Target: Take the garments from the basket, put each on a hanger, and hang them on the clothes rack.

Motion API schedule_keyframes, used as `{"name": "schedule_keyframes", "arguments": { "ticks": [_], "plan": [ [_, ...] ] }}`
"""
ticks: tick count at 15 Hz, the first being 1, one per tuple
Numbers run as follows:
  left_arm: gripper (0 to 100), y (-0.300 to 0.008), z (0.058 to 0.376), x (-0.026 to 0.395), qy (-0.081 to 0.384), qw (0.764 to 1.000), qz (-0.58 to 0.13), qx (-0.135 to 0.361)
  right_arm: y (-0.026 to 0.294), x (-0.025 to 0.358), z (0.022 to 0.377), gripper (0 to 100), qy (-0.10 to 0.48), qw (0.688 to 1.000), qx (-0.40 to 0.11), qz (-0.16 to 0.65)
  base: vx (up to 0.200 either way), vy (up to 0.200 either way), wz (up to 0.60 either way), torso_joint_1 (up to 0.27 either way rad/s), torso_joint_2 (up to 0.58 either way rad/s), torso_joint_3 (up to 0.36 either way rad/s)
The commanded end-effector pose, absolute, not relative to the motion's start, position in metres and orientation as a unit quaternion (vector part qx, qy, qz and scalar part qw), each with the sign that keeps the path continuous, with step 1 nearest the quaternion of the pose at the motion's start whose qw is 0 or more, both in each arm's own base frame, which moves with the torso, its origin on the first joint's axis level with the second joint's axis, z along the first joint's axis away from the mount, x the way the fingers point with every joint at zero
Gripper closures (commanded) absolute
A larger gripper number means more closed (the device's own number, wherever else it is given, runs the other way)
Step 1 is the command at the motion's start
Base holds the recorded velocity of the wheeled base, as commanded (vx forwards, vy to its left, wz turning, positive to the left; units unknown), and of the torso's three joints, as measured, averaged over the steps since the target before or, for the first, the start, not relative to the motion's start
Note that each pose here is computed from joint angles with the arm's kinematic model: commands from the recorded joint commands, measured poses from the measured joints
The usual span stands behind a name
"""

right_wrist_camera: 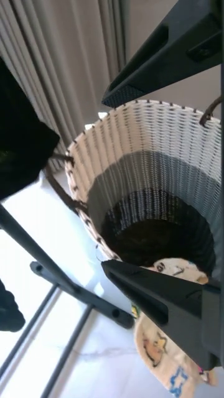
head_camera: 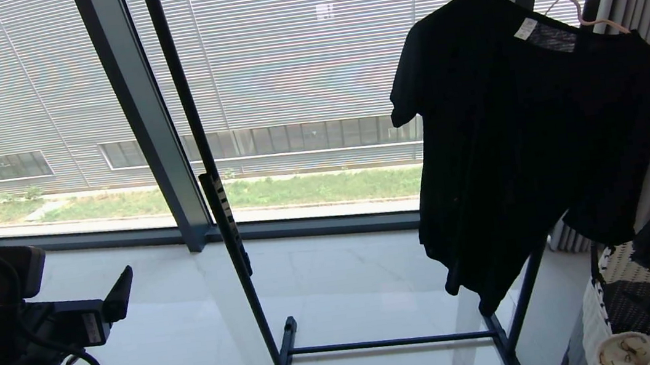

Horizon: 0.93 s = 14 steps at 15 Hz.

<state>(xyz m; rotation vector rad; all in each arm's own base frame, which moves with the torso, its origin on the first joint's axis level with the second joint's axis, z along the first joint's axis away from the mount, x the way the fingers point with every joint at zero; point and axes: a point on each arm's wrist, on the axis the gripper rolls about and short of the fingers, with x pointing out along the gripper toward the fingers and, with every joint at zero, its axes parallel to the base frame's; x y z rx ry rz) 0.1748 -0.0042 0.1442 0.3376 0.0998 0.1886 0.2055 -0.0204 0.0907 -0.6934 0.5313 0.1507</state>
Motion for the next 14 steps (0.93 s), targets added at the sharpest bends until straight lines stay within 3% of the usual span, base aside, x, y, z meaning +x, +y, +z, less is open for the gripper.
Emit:
{"name": "schedule_keyframes", "arguments": {
  "ticks": [1, 6, 14],
  "plan": [
    [0, -0.005, 0.143, 0.175, 0.051, 0.980, 0.092, 0.168, -0.020, 0.210, 0.070, 0, 0.303, 0.886, -0.338, 0.099, 0.000, 0.000, 0.00, 0.000, 0.00, 0.000],
    [0, -0.009, 0.141, 0.173, 0.056, 0.980, 0.081, 0.170, -0.018, 0.207, 0.050, 0, 0.373, 0.858, -0.326, 0.140, 0.000, 0.000, 0.00, 0.000, 0.00, 0.000],
    [0, -0.013, 0.138, 0.172, 0.060, 0.981, 0.067, 0.172, -0.025, 0.216, 0.030, 0, 0.422, 0.840, -0.319, 0.124, 0.000, 0.000, 0.00, 0.000, 0.00, 0.000]
  ]
}}
